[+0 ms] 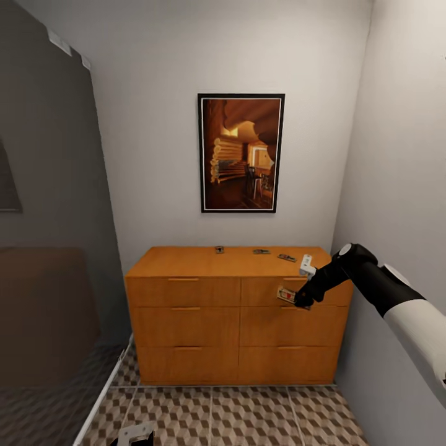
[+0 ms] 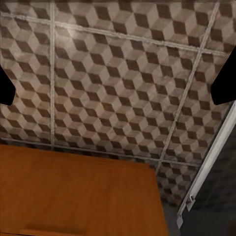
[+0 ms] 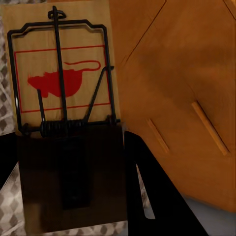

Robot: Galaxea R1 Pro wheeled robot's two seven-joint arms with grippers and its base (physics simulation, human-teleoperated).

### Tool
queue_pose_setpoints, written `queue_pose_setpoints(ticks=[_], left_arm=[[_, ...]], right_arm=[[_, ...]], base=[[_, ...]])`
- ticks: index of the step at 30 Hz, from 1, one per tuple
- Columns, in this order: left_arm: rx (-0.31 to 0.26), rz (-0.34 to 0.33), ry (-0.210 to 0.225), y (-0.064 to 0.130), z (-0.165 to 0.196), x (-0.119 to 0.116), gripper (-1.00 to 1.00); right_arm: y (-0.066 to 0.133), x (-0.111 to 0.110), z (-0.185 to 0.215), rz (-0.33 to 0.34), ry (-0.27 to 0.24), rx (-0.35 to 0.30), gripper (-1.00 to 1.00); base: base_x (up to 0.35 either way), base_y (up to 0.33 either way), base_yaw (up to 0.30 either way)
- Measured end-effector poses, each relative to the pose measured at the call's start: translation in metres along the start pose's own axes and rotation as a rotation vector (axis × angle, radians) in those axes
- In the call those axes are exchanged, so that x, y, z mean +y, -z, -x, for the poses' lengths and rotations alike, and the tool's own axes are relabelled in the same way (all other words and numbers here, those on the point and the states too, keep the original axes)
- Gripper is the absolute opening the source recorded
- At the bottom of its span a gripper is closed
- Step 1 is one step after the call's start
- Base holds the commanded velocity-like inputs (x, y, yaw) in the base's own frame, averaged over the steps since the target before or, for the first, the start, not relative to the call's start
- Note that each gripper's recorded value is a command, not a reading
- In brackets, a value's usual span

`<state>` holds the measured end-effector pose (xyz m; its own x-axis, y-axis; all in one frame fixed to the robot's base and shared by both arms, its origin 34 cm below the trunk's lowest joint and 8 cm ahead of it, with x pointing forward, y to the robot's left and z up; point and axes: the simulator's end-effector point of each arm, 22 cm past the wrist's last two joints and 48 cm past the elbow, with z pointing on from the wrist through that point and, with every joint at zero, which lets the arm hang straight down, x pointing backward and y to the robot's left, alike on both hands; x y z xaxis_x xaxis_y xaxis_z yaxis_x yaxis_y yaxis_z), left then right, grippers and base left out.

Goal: Take the four mousetraps from the cabinet in the bathroom and place them on the bathroom floor. Make sure all four end up on the same floor surface, and ensure that at least two of them are either under or directly next to the same bathroom sink.

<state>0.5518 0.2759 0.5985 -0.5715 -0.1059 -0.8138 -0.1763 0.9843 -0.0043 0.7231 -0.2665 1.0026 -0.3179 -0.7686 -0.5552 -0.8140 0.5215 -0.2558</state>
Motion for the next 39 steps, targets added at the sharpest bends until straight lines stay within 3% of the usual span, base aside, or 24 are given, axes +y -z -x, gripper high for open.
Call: queue_pose_setpoints(ticks=[11, 17, 27, 33, 34, 38, 39], left_arm=[[-0.002, 0.000, 0.000, 0.000, 0.001, 0.000, 1.00], [-0.002, 0.000, 0.000, 0.000, 0.001, 0.000, 1.00], [-0.002, -0.001, 0.000, 0.000, 0.001, 0.000, 1.00], [-0.002, 0.000, 0.001, 0.000, 0.001, 0.000, 1.00], [-0.002, 0.000, 0.001, 0.000, 0.001, 0.000, 1.00], [-0.002, 0.000, 0.001, 0.000, 0.001, 0.000, 1.00], [-0.002, 0.000, 0.001, 0.000, 0.001, 0.000, 1.00]], right_arm=[[-0.020, 0.014, -0.020, 0.039, -0.031, 0.030, -1.00], [-0.056, 0.042, -0.051, 0.115, -0.098, 0.083, -1.00], [-0.117, 0.063, -0.085, 0.099, -0.073, 0.113, -1.00], [-0.157, 0.098, -0.120, 0.124, -0.054, 0.129, -1.00], [-0.177, 0.111, -0.138, 0.089, -0.031, 0.118, -1.00], [-0.203, 0.146, -0.175, 0.069, -0.034, 0.125, -1.00], [-0.214, 0.164, -0.182, 0.056, -0.050, 0.100, -1.00]], base=[[-0.016, 0.014, 0.000], [0.000, 0.000, 0.000], [0.000, 0.000, 0.000], [0.000, 0.000, 0.000], [0.000, 0.000, 0.000], [0.000, 0.000, 0.000], [0.000, 0.000, 0.000]])
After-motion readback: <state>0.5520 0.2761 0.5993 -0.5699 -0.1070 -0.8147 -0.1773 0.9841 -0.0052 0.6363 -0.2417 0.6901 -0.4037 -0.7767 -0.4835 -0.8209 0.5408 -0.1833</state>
